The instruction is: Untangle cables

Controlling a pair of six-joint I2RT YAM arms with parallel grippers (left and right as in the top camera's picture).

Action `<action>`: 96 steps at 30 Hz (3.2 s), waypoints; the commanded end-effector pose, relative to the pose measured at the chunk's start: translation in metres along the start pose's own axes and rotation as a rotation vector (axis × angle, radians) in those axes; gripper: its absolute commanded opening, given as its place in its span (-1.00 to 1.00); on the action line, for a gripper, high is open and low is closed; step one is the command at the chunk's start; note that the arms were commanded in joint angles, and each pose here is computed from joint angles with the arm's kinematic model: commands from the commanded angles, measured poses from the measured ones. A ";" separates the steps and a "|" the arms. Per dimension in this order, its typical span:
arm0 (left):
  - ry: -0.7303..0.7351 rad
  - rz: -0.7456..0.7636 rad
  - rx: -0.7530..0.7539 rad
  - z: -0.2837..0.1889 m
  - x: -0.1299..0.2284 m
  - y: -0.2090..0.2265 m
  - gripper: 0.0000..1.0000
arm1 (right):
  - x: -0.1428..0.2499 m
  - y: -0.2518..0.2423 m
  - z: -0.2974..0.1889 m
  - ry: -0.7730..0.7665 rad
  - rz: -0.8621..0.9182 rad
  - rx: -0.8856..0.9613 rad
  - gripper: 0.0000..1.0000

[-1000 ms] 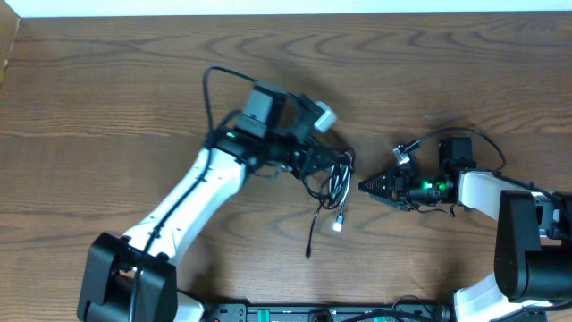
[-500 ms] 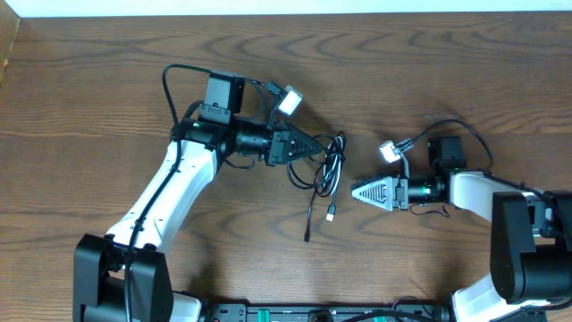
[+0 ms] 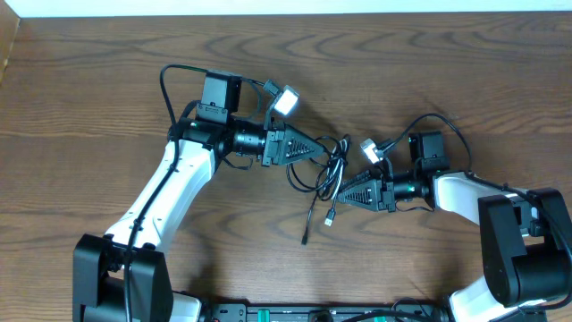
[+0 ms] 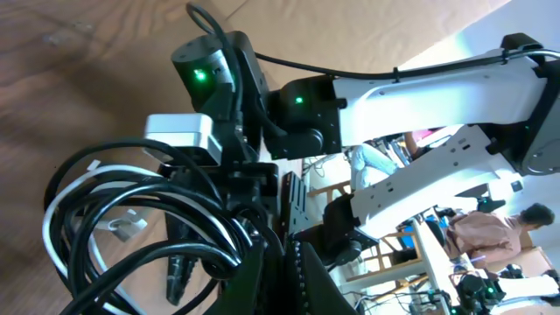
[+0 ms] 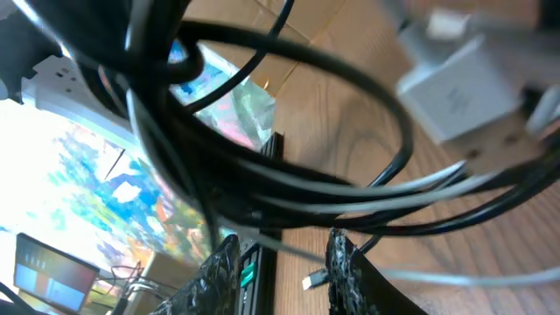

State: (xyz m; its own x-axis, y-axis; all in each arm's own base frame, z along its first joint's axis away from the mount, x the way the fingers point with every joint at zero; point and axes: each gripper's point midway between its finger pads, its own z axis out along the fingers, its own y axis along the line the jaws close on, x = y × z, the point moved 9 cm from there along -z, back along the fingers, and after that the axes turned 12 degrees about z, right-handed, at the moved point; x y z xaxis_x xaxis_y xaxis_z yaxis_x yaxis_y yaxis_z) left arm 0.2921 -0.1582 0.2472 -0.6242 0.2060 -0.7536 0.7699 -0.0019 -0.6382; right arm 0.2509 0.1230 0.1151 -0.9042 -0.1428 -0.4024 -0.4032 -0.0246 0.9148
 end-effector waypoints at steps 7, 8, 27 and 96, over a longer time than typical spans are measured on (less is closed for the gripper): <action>-0.016 0.015 0.051 -0.002 -0.004 -0.008 -0.85 | -0.005 0.002 0.002 0.007 0.036 -0.032 -0.42; -0.016 0.016 0.051 -0.002 -0.004 -0.008 -0.85 | -0.005 0.002 0.002 0.007 0.035 -0.032 -0.42; -0.014 0.021 0.041 -0.002 -0.003 -0.007 -0.85 | -0.018 0.002 -0.011 -0.036 -0.032 -0.015 -0.60; -0.050 -0.012 0.021 -0.018 -0.005 -0.002 -0.85 | -0.043 0.021 0.011 0.007 -0.232 -0.023 -0.45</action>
State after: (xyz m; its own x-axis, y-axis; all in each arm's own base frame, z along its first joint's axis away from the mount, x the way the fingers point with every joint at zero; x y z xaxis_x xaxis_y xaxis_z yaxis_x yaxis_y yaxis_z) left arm 0.2987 -0.1426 0.2477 -0.6441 0.1710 -0.7456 0.7595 0.0273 -0.6499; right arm 0.2799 0.1391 0.1487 -0.7946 -0.1393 -0.5909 -0.5859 -0.0788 0.8065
